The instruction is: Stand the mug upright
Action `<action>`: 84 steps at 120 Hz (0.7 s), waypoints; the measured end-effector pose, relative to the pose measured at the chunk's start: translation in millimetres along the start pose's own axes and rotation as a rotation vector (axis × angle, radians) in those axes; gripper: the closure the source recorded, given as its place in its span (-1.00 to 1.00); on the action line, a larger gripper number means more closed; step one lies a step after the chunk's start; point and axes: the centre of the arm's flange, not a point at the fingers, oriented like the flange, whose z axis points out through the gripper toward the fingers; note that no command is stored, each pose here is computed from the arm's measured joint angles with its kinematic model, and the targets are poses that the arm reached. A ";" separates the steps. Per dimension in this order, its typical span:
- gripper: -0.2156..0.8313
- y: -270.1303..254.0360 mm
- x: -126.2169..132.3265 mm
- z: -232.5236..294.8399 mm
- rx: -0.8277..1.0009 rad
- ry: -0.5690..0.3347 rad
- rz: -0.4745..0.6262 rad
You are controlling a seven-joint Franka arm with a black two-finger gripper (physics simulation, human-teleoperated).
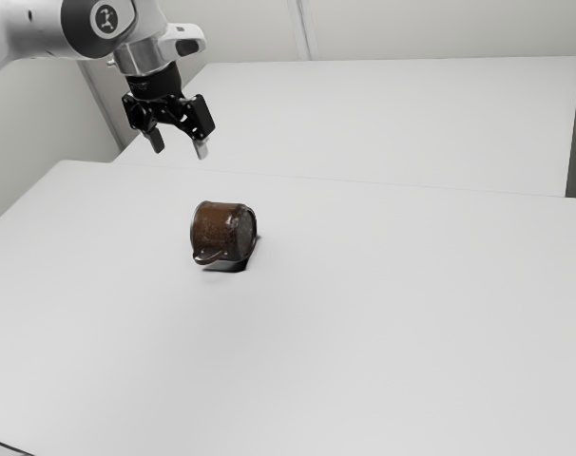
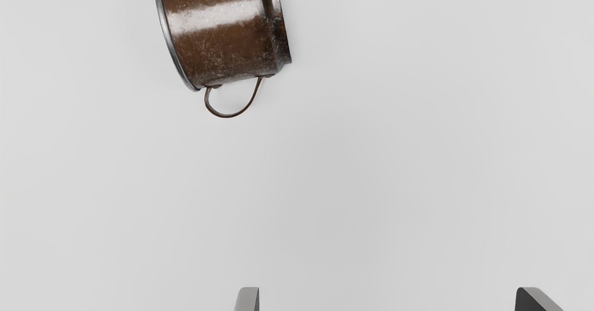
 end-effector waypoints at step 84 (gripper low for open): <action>-0.59 -103.6 60.8 68.6 -0.129 -0.063 -0.106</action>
